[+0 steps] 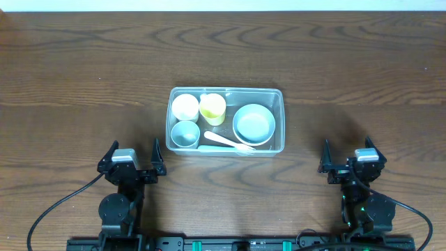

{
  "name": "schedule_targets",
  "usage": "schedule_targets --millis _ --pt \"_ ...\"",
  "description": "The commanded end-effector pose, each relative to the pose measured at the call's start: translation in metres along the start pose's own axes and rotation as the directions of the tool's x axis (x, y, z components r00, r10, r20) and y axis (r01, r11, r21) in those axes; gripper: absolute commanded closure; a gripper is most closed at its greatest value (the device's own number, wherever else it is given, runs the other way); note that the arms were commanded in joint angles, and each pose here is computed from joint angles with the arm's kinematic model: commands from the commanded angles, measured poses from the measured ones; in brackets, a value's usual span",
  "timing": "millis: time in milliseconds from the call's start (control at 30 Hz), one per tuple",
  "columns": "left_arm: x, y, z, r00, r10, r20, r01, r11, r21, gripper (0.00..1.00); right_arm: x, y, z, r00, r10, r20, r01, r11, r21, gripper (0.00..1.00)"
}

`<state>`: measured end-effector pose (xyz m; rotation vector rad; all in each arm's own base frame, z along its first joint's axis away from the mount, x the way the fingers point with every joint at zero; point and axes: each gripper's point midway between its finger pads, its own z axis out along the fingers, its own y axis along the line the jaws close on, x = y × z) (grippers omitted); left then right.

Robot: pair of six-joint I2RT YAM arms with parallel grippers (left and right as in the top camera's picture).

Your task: Pack container

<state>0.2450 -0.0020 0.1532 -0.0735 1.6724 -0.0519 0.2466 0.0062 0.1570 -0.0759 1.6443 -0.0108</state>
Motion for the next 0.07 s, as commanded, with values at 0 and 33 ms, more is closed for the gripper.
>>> schedule_targets --millis 0,33 --pt "0.0185 0.0054 0.0009 0.998 0.024 -0.061 -0.025 0.999 -0.024 0.02 0.0012 0.0012 0.0000 1.000 -0.012 -0.003 0.012 1.000 -0.004 0.01" --pt "0.0185 0.0054 0.0009 0.998 0.024 -0.061 -0.025 0.999 -0.024 0.02 0.0012 0.0012 0.0000 1.000 -0.012 -0.003 0.012 1.000 -0.004 0.01"
